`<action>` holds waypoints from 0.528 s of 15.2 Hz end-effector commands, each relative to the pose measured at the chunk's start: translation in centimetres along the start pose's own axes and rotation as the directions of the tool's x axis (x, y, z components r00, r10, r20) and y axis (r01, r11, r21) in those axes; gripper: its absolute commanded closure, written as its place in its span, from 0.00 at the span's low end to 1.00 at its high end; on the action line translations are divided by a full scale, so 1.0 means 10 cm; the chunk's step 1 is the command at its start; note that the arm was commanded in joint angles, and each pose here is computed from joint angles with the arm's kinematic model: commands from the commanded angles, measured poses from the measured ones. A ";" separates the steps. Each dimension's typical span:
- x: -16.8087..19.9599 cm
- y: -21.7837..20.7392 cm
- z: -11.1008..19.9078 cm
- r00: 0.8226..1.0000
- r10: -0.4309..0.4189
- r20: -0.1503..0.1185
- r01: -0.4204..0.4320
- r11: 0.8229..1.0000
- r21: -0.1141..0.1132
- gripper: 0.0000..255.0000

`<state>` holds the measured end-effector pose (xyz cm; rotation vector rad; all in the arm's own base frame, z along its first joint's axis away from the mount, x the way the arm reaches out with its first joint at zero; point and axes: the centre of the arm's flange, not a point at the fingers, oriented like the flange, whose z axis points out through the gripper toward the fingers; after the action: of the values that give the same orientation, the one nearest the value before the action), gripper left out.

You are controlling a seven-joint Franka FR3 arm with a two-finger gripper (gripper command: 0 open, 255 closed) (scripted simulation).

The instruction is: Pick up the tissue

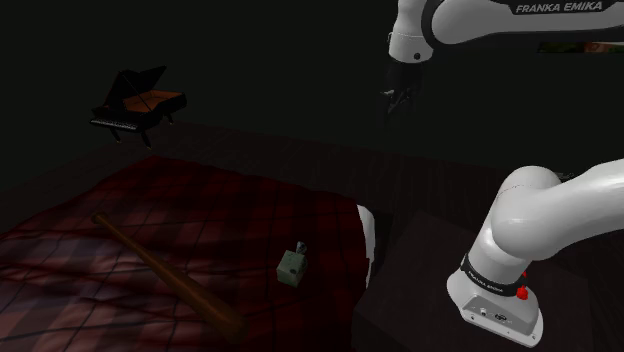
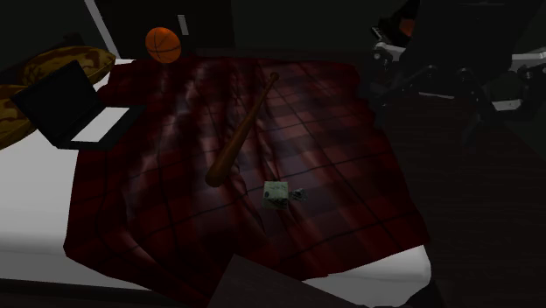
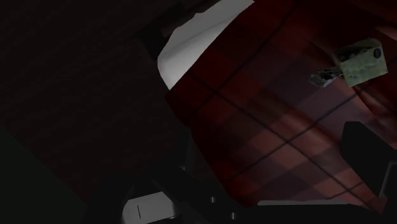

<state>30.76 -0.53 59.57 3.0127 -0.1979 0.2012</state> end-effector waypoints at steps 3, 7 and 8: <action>0.01 -0.16 0.22 0.999 0.042 0.000 -0.042 0.999 -0.005 0.00; 0.05 -0.47 0.65 0.992 0.125 0.000 -0.125 0.992 -0.014 0.00; 0.06 -0.54 0.76 0.989 0.146 0.000 -0.146 0.989 -0.016 0.00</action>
<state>32.33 3.34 52.75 2.9889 -0.3824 0.2066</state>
